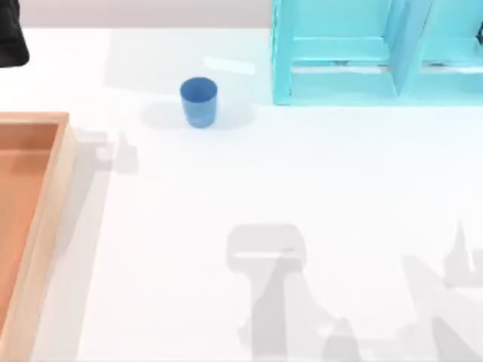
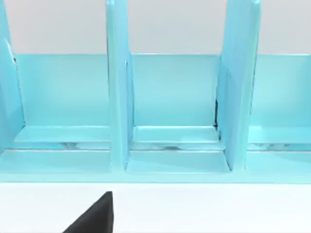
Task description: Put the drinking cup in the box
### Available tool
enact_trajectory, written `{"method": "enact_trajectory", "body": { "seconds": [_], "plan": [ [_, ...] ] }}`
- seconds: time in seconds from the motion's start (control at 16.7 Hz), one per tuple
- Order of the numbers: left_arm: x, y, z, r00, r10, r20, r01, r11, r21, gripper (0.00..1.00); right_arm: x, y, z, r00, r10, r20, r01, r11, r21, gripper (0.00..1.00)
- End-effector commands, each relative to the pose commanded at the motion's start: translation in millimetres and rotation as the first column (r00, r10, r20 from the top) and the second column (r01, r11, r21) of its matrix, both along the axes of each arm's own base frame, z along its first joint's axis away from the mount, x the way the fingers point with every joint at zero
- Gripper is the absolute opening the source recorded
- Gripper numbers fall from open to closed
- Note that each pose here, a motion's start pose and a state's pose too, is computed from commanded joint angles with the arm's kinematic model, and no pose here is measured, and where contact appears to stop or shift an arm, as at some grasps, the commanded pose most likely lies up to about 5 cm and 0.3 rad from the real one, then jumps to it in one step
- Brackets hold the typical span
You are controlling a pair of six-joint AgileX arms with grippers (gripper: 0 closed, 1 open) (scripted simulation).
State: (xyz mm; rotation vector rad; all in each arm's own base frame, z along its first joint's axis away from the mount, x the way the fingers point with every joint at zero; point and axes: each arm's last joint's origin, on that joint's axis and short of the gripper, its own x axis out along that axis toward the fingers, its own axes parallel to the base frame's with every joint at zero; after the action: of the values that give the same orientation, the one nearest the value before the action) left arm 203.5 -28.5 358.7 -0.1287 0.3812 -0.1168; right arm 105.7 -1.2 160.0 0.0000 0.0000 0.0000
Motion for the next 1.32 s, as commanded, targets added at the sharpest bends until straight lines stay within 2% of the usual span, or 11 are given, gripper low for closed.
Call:
{"method": "enact_trajectory", "body": {
  "seconds": [0.24, 0.36, 0.48, 0.66, 0.9, 1.14, 1.32],
  "plan": [
    [72.2, -26.1, 50.9, 0.994, -0.028, -0.103, 0.022, 0.998, -0.054, 1.00, 0.0, 0.0, 0.0, 1.000, 0.000, 0.000, 0.000, 1.000, 0.000, 1.00],
    [112.0, -43.8, 59.8, 0.985, -0.039, -0.171, 0.028, 0.997, -0.069, 1.00, 0.0, 0.0, 0.0, 1.000, 0.000, 0.000, 0.000, 1.000, 0.000, 1.00],
    [151.8, -64.0, 55.2, 0.966, -0.046, -0.253, 0.030, 0.997, -0.070, 1.00, 0.0, 0.0, 0.0, 1.000, 0.000, 0.000, 0.000, 1.000, 0.000, 1.00],
    [206.0, -96.0, 22.4, 0.915, -0.042, -0.401, 0.028, 0.999, -0.041, 1.00, 0.0, 0.0, 0.0, 1.000, 0.000, 0.000, 0.000, 1.000, 0.000, 1.00],
    [255.5, -132.6, -52.4, 0.796, -0.001, -0.605, 0.036, 0.998, 0.047, 1.00, 0.0, 0.0, 0.0, 1.000, 0.000, 0.000, 0.000, 1.000, 0.000, 1.00],
    [273.8, -152.7, -117.2, 0.671, 0.058, -0.739, 0.065, 0.988, 0.137, 1.00, 0.0, 0.0, 0.0, 1.000, 0.000, 0.000, 0.000, 1.000, 0.000, 1.00],
    [275.8, -156.7, -133.5, 0.635, 0.077, -0.769, 0.077, 0.984, 0.162, 1.00, 0.0, 0.0, 0.0, 1.000, 0.000, 0.000, 0.000, 1.000, 0.000, 1.00]
  ]
}}
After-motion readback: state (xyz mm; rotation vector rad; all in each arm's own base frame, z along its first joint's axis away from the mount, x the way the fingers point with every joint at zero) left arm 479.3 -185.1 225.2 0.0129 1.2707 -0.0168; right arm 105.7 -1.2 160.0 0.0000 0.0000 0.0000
